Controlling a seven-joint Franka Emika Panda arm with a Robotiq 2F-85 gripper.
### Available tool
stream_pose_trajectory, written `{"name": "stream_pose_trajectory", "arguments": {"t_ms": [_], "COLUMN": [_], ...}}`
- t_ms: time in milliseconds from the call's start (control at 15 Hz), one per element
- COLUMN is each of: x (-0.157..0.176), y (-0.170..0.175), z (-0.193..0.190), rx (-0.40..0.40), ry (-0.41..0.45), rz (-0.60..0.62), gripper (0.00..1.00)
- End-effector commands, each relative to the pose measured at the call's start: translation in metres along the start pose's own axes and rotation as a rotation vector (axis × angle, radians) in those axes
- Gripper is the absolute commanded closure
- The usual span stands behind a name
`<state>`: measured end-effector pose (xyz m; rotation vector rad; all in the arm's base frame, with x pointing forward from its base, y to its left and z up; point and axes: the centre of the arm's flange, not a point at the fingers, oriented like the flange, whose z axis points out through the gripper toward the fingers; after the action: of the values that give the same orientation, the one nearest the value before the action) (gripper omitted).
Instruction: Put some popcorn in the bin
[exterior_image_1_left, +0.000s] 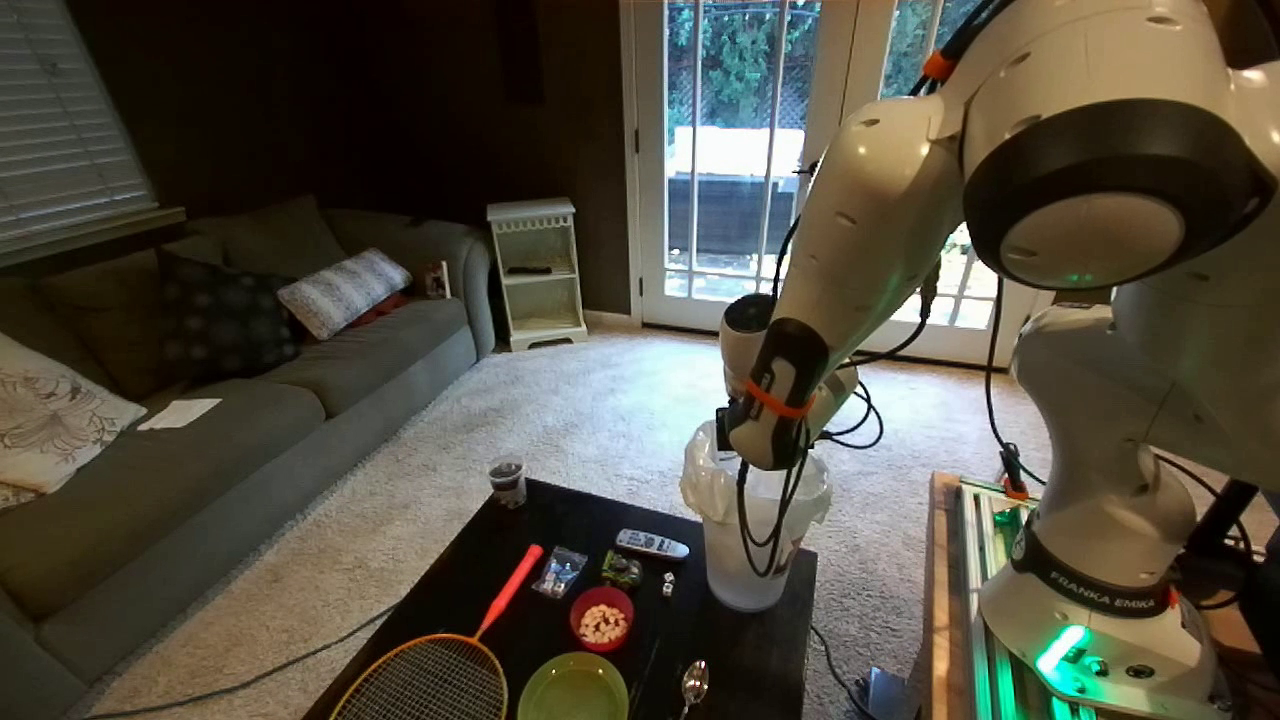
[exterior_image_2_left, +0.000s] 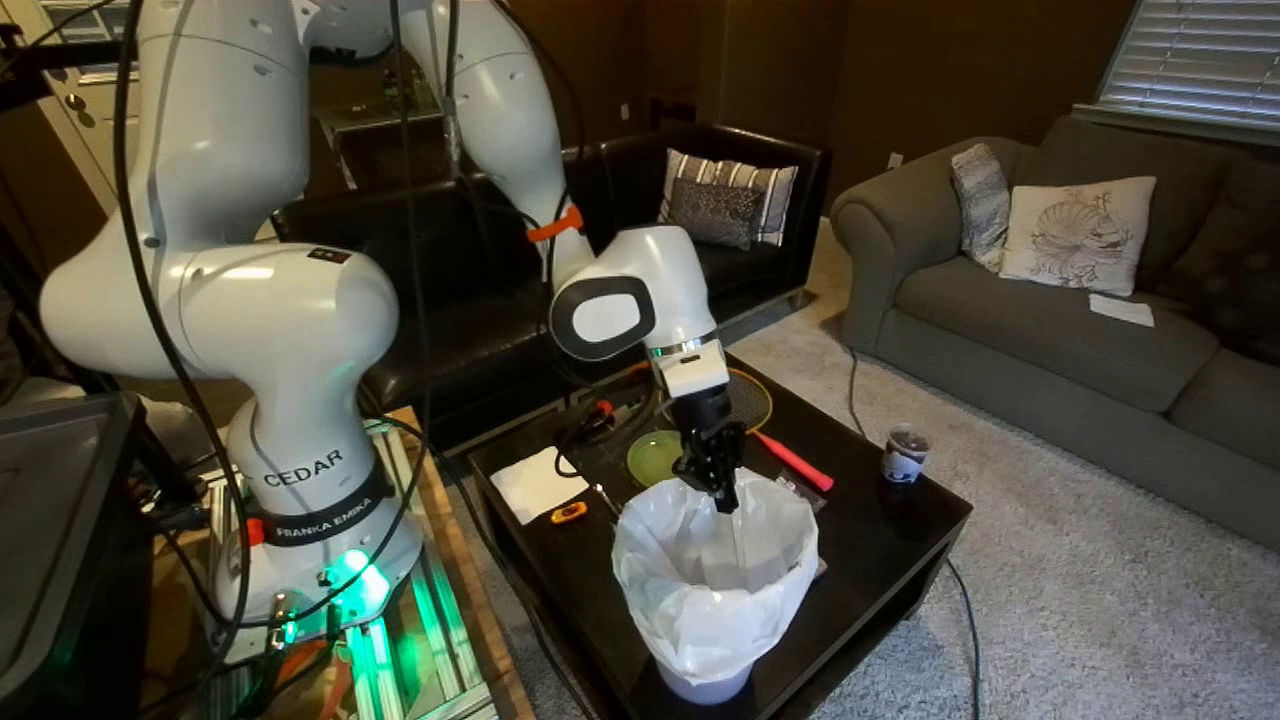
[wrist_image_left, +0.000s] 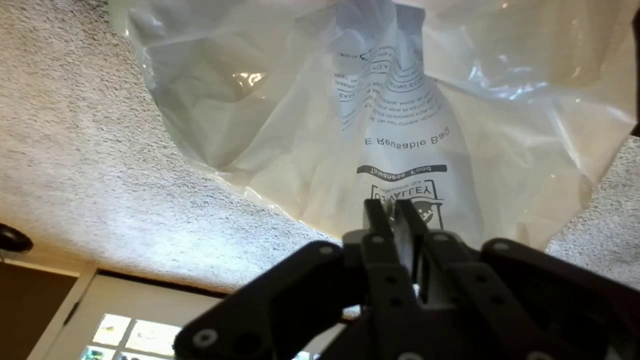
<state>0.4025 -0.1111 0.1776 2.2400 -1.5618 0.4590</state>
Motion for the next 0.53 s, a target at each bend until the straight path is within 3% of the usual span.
{"name": "stream_pose_trajectory", "arguments": {"t_ms": [0, 467], "x": [-0.0004, -0.0006], "y": [-0.0044, -0.0054], "z": [-0.0083, -0.0093], "rx": [-0.014, -0.01], "ry": [0.016, 0.015], "rz": [0.005, -0.005], "gripper": [0.6, 0.11]}}
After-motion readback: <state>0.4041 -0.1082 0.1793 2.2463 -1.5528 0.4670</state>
